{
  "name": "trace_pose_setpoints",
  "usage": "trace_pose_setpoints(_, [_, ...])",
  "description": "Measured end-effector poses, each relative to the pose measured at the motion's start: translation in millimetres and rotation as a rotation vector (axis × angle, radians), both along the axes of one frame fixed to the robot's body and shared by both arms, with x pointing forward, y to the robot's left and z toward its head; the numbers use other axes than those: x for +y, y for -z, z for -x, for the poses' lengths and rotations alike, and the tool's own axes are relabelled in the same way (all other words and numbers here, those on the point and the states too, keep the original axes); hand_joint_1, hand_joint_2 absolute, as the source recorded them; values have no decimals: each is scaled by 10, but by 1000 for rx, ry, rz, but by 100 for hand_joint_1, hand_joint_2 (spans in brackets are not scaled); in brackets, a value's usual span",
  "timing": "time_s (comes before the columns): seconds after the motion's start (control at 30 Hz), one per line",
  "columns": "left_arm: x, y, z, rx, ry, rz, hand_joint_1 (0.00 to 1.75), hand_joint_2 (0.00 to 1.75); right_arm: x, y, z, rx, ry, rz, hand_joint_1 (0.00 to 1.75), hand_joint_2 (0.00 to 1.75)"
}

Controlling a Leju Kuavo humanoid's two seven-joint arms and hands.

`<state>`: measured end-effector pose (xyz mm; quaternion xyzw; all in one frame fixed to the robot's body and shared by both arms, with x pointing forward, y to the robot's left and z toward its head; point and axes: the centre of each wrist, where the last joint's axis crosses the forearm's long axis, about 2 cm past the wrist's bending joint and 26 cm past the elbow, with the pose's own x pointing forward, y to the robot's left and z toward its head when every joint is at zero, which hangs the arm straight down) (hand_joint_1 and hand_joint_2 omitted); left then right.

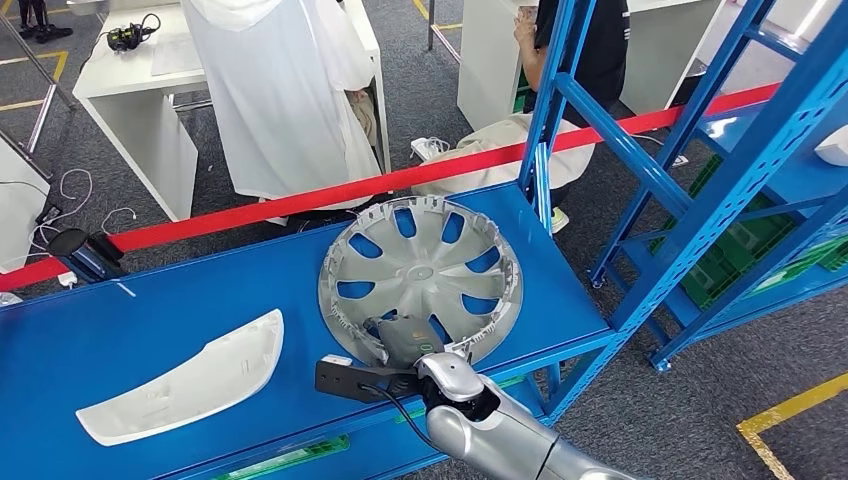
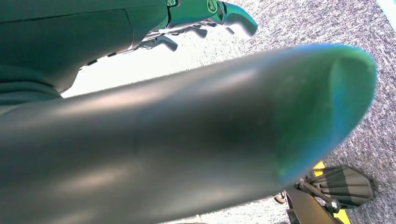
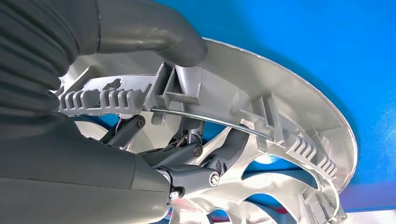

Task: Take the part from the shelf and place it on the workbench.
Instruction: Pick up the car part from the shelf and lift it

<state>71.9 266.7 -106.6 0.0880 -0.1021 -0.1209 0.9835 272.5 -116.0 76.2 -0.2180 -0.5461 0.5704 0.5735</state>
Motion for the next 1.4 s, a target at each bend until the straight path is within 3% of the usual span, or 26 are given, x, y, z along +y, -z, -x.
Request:
trace_pose_setpoints(0.33, [3, 0, 1, -2, -6, 1, 0, 0, -21, -44, -6, -19, 8, -32, 175, 175])
trace_pose_setpoints(0.5, [4, 1, 4, -10, -6, 3, 0, 0, -65, -271, 4, -197, 11, -88, 175, 175])
trace_pose_setpoints(0.63, [3, -1, -5, -23, -3, 5, 0, 175, -61, -819, -33, -504, -39, -179, 175, 175])
trace_pose_setpoints(0.77, [-12, -6, -32, -31, 1, 7, 0, 175, -52, -1271, -48, -698, -85, -253, 175, 175])
trace_pose_setpoints(1.03, [-38, -15, -72, -34, -8, 0, 0, 175, -37, -1743, -106, -904, -149, -343, 175, 175])
trace_pose_setpoints(1.07, [-39, -16, -73, -34, -9, -1, 0, 175, -32, -1793, -118, -921, -158, -355, 145, 175])
trace_pose_setpoints(1.13, [-38, -16, -74, -34, -15, -2, 0, 175, -18, -1868, -139, -938, -170, -374, 62, 175])
trace_pose_setpoints(1.17, [-37, -15, -72, -34, -20, -2, 0, 131, -10, -1897, -149, -938, -174, -380, 18, 131])
trace_pose_setpoints(1.2, [-36, -15, -71, -34, -25, -2, 0, 87, -4, -1919, -159, -930, -177, -383, 4, 87])
trace_pose_setpoints(1.27, [-34, -15, -69, -33, -34, -1, 0, 0, 10, -1938, -177, -882, -178, -379, 0, 0])
trace_pose_setpoints(1.4, [-30, -11, -50, -34, -48, 0, 0, 0, 39, -1810, -243, -696, -173, -316, 0, 0])
